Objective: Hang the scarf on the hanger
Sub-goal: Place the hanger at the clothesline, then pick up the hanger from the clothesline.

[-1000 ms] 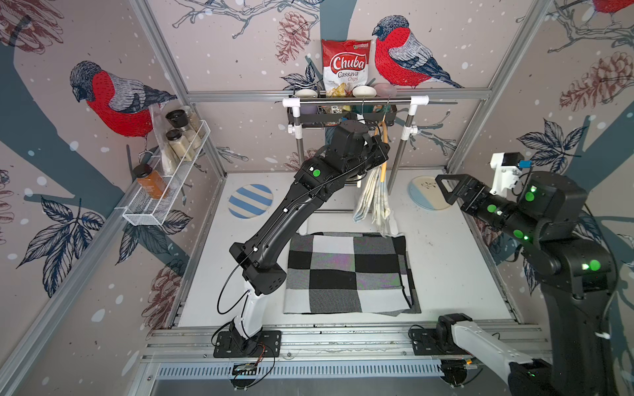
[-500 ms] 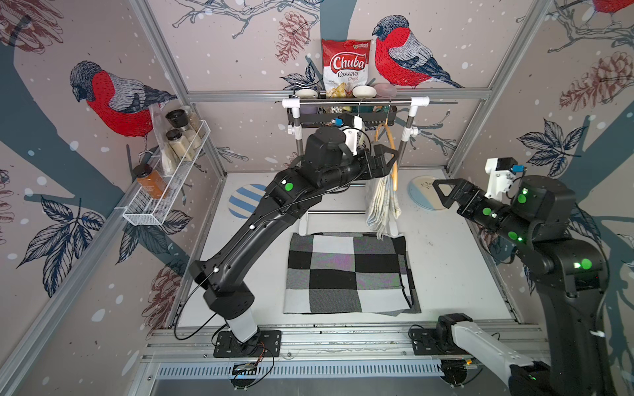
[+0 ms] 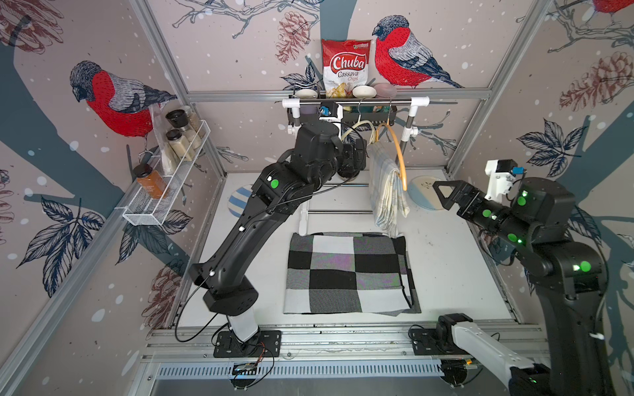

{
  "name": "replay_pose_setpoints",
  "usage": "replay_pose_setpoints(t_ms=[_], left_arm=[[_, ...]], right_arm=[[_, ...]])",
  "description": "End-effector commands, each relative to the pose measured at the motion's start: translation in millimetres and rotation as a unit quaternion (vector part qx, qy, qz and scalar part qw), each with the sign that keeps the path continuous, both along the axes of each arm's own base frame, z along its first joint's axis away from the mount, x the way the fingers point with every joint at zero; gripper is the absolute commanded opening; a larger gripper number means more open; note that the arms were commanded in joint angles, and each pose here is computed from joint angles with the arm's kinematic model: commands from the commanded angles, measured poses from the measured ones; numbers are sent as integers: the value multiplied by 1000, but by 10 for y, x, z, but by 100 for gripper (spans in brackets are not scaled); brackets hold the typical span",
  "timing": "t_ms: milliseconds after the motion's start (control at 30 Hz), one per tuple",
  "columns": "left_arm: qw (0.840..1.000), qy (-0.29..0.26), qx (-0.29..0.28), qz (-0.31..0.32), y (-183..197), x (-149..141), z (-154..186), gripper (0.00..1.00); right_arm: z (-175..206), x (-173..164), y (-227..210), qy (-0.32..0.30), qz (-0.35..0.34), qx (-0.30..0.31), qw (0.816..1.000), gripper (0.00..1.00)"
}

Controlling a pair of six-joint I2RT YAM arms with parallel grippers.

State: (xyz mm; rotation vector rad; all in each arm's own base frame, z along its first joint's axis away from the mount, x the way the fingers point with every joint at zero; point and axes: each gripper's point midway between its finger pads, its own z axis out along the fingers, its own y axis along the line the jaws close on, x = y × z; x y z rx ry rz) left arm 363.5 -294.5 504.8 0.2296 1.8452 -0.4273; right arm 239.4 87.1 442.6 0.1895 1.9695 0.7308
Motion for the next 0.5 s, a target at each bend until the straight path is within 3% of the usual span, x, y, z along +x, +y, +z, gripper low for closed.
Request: replay_pose_setpoints(t_ms=[0, 133, 267, 333, 467], left_arm=[[993, 36, 107, 48, 308, 188, -362, 95], [990, 55, 121, 38, 289, 319, -539, 93], [987, 101, 124, -9, 75, 348, -858, 80], [985, 117, 130, -12, 46, 359, -974, 68], [984, 118, 137, -3, 75, 380, -996, 35]], right_arm=[[36, -7, -6, -14, 1, -8, 1000, 100], [3, 0, -3, -10, 1, -9, 1000, 100], [1, 4, 9, -8, 3, -5, 1000, 100], [0, 2, 12, -8, 4, -3, 1000, 100], [-36, 1, 10, -4, 3, -4, 1000, 100]])
